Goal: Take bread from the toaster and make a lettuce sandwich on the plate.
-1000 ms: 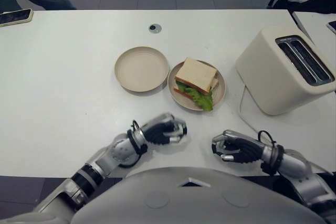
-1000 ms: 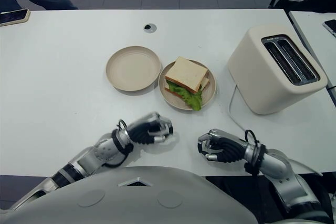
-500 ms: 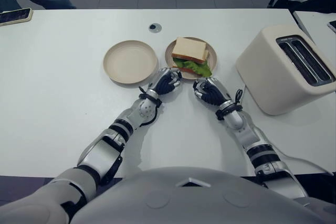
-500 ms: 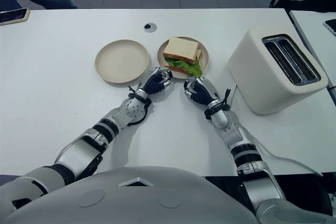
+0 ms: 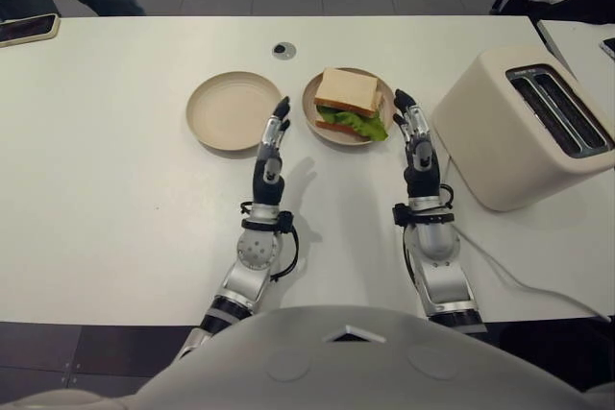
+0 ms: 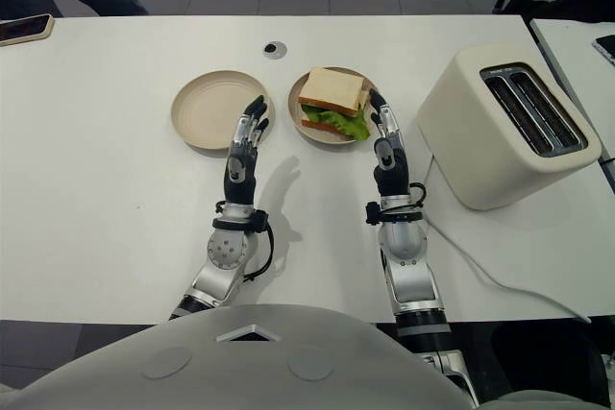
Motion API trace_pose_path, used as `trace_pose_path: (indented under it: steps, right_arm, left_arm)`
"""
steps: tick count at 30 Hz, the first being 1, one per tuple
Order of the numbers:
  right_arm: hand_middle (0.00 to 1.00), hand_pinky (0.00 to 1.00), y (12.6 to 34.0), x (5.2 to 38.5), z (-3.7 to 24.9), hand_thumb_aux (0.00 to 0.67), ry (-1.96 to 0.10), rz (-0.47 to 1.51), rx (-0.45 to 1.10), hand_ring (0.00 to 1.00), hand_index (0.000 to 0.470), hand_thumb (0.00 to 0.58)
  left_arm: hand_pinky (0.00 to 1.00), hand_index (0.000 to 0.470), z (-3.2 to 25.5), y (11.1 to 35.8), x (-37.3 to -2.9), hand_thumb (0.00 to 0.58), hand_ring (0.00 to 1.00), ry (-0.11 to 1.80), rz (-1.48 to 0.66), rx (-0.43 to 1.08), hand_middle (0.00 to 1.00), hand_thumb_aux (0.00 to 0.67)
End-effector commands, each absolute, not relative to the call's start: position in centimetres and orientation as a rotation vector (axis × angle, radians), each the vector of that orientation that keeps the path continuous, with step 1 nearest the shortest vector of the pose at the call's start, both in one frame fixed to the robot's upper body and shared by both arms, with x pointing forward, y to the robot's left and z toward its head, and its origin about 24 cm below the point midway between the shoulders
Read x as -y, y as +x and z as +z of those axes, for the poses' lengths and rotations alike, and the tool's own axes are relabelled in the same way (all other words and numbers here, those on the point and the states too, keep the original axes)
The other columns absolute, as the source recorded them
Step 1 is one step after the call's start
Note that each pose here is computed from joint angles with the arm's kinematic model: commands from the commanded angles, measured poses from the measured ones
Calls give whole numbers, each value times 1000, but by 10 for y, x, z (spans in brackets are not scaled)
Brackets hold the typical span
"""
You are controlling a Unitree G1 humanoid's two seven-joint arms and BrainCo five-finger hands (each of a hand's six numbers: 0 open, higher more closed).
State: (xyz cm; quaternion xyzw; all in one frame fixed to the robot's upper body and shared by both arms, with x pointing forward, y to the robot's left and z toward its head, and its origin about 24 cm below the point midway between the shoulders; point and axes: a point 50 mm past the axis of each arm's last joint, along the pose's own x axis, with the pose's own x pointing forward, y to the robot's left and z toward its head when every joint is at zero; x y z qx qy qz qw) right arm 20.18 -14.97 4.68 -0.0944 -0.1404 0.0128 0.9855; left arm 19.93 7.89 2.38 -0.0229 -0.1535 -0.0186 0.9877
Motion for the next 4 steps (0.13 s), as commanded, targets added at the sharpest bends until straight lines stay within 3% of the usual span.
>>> trace_pose_path:
  steps: [1, 4]
  right_arm:
    - [0, 0, 203, 143, 46, 0, -161, 6, 274, 0, 0, 0]
    - [0, 0, 204, 135, 43, 0, -67, -76, 219, 0, 0, 0]
  left_arm:
    - [0, 0, 15, 200, -88, 0, 0, -66, 105, 185, 0, 0]
    - [0, 0, 23, 207, -78, 0, 0, -75, 43, 179, 0, 0]
